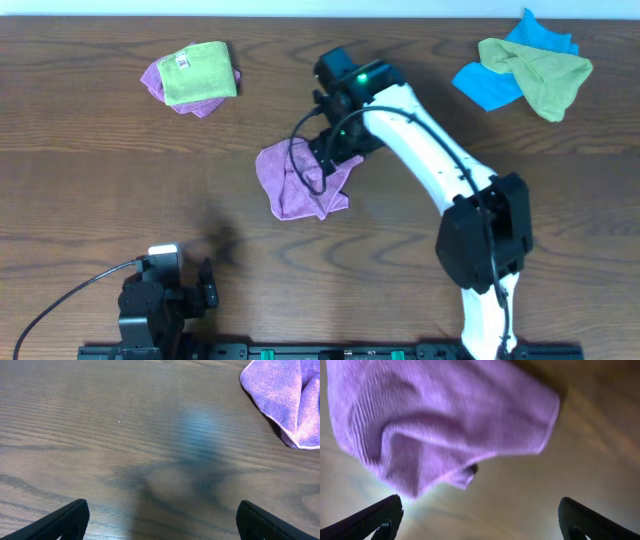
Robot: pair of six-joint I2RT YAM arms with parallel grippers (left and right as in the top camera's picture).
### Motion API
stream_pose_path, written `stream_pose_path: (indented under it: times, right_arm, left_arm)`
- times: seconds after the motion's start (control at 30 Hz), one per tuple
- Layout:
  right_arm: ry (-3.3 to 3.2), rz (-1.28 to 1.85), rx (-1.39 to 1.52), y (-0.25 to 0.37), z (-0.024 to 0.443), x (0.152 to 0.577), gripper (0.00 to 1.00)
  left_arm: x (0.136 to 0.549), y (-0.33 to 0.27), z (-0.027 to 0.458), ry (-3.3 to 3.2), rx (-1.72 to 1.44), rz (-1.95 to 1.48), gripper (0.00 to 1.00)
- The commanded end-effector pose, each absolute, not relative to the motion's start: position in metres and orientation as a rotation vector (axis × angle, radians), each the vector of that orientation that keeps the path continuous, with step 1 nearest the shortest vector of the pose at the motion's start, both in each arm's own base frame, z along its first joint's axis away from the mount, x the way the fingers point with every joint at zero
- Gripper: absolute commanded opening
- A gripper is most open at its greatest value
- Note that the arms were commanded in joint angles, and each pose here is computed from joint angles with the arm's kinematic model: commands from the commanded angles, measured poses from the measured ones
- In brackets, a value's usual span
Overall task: Fold the cloth
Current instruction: 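Drag the purple cloth with the right gripper toward table center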
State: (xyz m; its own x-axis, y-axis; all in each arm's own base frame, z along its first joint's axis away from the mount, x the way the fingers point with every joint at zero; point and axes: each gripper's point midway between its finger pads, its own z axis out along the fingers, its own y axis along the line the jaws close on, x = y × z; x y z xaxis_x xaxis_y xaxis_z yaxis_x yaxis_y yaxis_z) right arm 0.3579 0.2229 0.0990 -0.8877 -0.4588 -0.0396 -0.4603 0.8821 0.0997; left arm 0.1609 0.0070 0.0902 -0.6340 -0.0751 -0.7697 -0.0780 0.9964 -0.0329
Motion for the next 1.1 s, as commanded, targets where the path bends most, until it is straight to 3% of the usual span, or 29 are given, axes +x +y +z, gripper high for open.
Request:
stream_pose_path:
  times: [0.0,0.17,0.5,0.73,1.07]
  right_arm:
    - [3.071,0.396,-0.639,0.228,0.119,0.346,0.99]
    - [3.118,0.495,-0.706,0.218,0.103,0.321,0.99]
    - [3.133,0.669,-0.711,0.211,0.025,0.269,0.99]
    - [3.046,0.673,-0.740,0.212,0.001,0.275,0.99]
    - [2.934,0.573,-0.885,0.207,-0.007,0.290,0.87]
  left_arm:
    - [0.161,0.006,0.090,2.257,-0.091,0.001,0.95]
    - [0.161,0.006,0.090,2.257,-0.091,0.001,0.95]
    - [0.161,0.006,0.090,2.257,-0.091,0.001,0.95]
    - [0.161,0.006,0.090,2.257,-0.091,0.001,0.95]
    - [0.161,0.006,0.090,2.257,-0.091,0.001,0.95]
